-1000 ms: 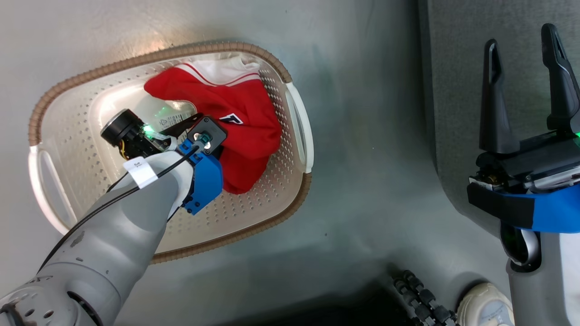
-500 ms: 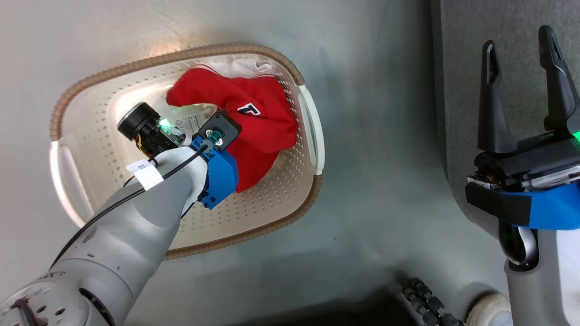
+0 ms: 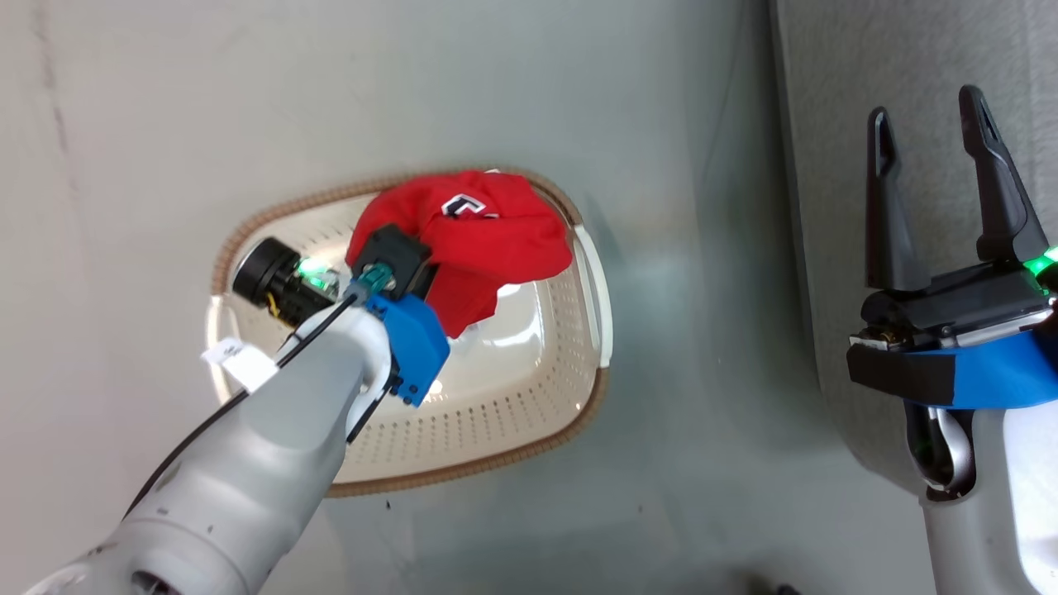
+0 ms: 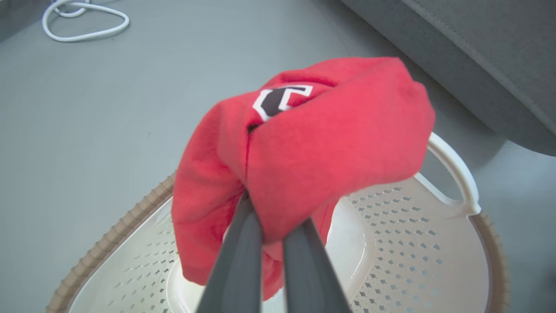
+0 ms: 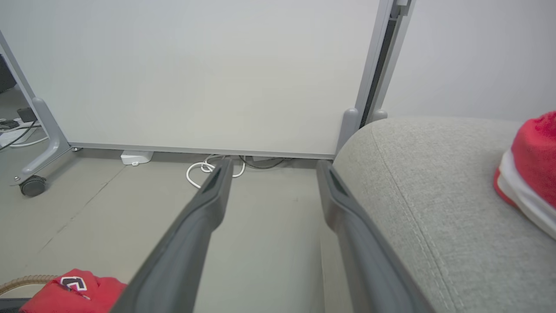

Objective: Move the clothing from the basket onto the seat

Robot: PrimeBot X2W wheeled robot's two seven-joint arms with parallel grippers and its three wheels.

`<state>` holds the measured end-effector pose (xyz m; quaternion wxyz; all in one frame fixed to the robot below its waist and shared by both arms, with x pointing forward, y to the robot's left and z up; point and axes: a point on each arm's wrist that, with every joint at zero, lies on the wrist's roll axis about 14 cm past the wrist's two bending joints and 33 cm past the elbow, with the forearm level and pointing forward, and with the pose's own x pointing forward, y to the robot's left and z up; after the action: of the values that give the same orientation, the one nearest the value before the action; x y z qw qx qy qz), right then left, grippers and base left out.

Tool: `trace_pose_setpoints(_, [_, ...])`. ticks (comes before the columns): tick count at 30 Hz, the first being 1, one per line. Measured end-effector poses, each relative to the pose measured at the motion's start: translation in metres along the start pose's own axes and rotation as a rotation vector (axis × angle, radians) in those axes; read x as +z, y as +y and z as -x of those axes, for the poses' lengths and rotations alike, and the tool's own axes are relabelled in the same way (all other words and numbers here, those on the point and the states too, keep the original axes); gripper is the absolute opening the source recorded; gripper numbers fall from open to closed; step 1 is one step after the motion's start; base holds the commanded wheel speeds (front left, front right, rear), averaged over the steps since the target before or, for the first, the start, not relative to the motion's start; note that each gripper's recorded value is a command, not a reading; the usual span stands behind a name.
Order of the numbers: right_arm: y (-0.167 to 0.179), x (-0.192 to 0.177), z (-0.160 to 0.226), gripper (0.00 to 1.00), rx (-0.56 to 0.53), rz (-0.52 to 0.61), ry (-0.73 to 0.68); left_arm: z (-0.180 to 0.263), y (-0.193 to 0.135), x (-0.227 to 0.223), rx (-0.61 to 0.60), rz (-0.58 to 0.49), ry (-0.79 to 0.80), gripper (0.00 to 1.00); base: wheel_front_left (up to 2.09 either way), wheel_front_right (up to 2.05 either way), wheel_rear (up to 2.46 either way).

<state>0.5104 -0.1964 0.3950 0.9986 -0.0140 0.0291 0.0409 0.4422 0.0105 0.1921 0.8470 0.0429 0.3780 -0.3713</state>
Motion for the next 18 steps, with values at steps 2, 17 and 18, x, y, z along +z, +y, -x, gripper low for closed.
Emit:
trace_pose_setpoints(2, [0.001,0.011,0.002,1.0,0.001,-0.004,-0.017,0.012,0.004,0.009,0.027,-0.008,-0.024,0.0,0.0,0.0,0.0])
trace_pose_setpoints(17, [0.003,0.085,0.053,1.0,-0.016,-0.039,-0.127,0.111,0.001,0.106,0.198,-0.027,-0.349,0.0,0.0,0.0,0.0])
trace_pose_setpoints(18, [0.003,0.089,0.057,1.0,-0.019,-0.04,-0.135,0.118,0.0,0.114,0.207,-0.034,-0.378,0.0,0.0,0.0,0.0])
